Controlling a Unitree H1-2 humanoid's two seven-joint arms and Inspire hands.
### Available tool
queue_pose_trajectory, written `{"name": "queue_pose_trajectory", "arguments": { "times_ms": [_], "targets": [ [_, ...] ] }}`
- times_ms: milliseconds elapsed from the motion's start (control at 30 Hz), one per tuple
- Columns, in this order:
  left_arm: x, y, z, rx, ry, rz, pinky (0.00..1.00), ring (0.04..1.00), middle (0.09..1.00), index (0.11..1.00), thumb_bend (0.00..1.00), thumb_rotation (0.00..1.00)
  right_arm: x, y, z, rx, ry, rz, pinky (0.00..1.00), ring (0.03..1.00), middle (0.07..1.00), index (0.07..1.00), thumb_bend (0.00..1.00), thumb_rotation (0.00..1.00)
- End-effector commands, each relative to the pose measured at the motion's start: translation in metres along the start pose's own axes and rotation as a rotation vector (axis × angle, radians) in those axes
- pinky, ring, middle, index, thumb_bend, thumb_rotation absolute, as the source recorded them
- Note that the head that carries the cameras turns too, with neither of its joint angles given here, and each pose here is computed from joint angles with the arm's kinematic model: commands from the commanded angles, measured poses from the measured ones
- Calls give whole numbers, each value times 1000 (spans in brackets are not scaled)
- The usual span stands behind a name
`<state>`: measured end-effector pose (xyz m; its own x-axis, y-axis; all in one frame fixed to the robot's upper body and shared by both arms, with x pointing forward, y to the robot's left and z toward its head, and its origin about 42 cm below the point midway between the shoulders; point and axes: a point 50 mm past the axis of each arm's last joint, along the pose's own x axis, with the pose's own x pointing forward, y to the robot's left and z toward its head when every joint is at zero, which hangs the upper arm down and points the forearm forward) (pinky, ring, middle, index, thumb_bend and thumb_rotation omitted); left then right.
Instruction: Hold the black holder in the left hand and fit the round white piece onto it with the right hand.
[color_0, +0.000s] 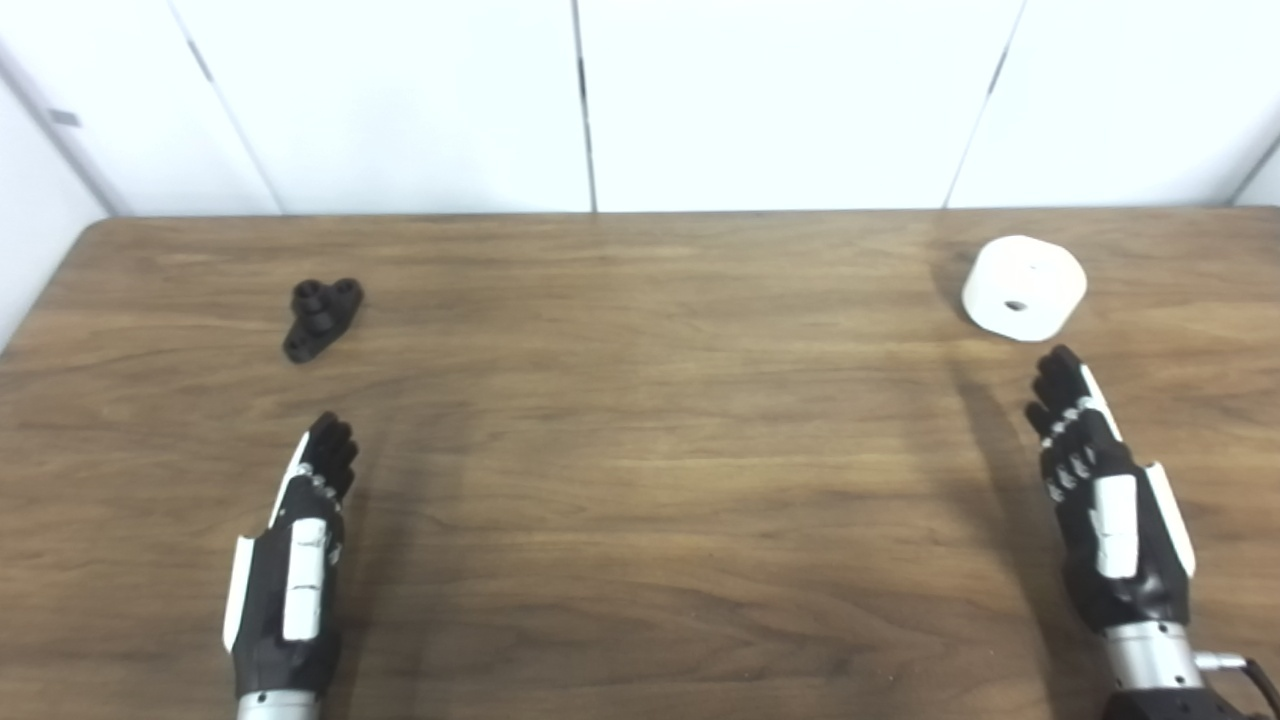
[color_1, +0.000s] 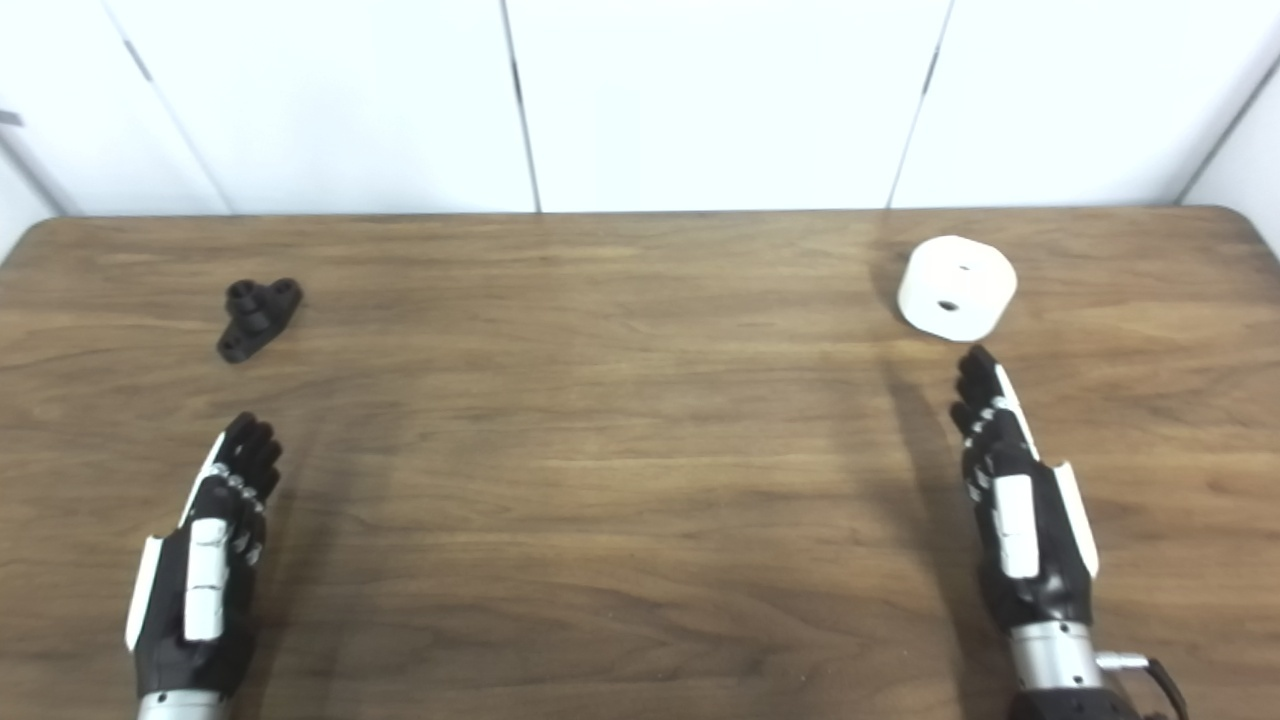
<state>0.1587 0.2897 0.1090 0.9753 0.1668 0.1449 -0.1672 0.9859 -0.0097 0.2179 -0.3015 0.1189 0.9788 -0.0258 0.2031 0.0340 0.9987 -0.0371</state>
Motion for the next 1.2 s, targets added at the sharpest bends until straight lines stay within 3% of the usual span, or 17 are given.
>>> {"name": "queue_pose_trajectory", "arguments": {
  "times_ms": [0,367,667,967,1067,1167],
  "targets": [
    [0,-16,0,-31,-51,17,989,955,949,945,586,877,-9,-8,-13,-9,26,0,1000,995,984,974,649,974],
    [-5,-35,-8,16,-48,11,946,937,950,942,502,911,-7,-25,-23,-6,12,24,1000,1000,994,983,659,992],
    [-7,-43,-14,20,-55,3,944,932,936,933,471,880,-7,-28,-24,-6,29,18,1000,1000,992,980,680,1000],
    [-10,-49,-21,24,-55,11,930,927,938,939,529,832,-7,-30,-28,0,21,3,1000,984,972,960,741,968],
    [-10,-50,-22,30,-61,13,923,926,933,933,539,826,-9,-30,-29,-11,18,-14,956,946,942,929,675,918],
    [-11,-49,-23,46,-63,14,919,922,938,934,541,858,-11,-30,-29,-7,18,-13,943,936,933,920,671,899]
  ]
}}
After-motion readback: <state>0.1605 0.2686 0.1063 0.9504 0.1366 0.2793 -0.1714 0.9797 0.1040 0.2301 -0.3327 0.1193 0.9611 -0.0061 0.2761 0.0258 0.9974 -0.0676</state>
